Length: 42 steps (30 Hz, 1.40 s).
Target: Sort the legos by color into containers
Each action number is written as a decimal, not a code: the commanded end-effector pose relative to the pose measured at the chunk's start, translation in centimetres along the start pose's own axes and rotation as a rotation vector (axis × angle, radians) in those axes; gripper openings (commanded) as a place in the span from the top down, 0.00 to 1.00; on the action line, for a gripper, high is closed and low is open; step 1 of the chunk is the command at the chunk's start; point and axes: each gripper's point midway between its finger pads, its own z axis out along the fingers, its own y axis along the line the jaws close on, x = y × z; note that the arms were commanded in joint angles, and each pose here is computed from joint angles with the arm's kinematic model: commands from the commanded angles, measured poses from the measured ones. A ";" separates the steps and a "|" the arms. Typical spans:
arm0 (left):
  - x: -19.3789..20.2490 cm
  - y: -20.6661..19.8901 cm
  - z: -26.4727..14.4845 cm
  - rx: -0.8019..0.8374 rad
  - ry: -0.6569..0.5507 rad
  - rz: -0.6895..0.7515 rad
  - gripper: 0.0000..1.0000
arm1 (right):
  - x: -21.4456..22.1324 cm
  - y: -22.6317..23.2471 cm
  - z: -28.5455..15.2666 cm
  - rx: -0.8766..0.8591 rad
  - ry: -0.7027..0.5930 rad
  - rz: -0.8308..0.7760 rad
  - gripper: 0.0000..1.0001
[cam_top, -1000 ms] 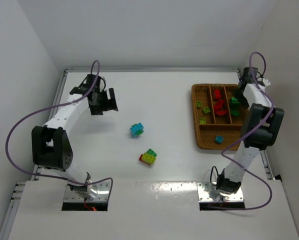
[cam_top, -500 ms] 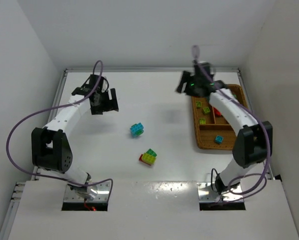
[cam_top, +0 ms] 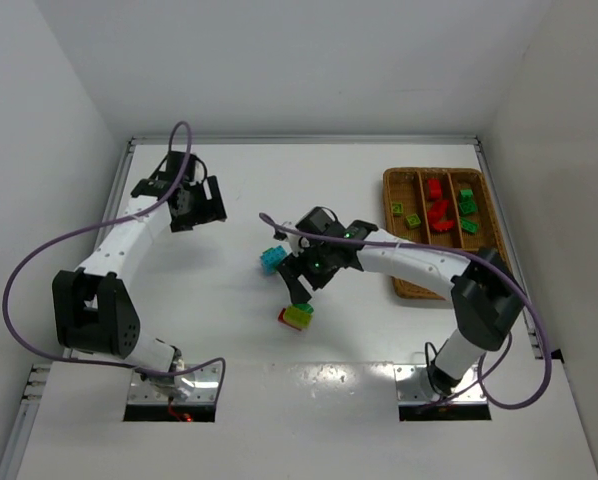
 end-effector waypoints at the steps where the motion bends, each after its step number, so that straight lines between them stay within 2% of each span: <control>1: -0.6 -0.1 -1.1 0.013 -0.034 -0.017 0.14 | 0.0 2.7 -0.5 -0.084 -0.026 -0.106 0.22; 5: -0.6 -0.1 -1.1 0.013 -0.034 -0.017 0.14 | 1.6 4.8 0.6 -0.114 0.013 -0.158 0.22; 9: -0.6 -0.1 -1.1 0.013 -0.034 -0.017 0.14 | 2.4 5.3 1.9 -0.076 0.035 -0.160 0.22; 13: -0.6 -0.2 -1.4 0.025 -0.039 -0.017 0.14 | 2.3 4.8 3.7 -0.002 0.001 -0.177 0.24; 19: -0.3 -0.1 -1.3 0.021 -0.030 -0.008 0.14 | 1.9 3.6 5.0 0.120 -0.051 -0.143 0.39; 24: -0.6 0.2 -1.5 0.020 -0.041 -0.016 0.14 | 1.9 3.2 5.4 0.171 -0.053 -0.148 0.60; 28: -0.6 0.2 -1.5 0.020 -0.041 -0.006 0.14 | 0.7 2.8 3.9 0.195 -0.104 -0.116 0.72; 33: -1.2 -0.9 -2.1 0.078 -0.047 0.016 0.14 | -3.3 0.9 -2.5 0.144 -0.274 -0.006 0.74; 36: -1.0 -1.9 -2.3 0.138 -0.034 0.028 0.14 | -4.1 -2.7 -4.9 0.116 -0.331 0.126 0.74; 38: -0.9 -2.9 -2.5 0.195 -0.027 0.040 0.14 | -4.8 -5.1 -6.0 0.112 -0.360 0.187 0.74; 40: -1.1 -5.6 -3.6 0.315 -0.039 0.080 0.14 | -4.4 -4.8 -6.0 0.024 -0.338 0.220 0.74; 42: -1.0 -8.0 -4.4 0.433 -0.045 0.134 0.14 | -5.8 -4.4 -7.1 -0.078 -0.385 0.237 0.74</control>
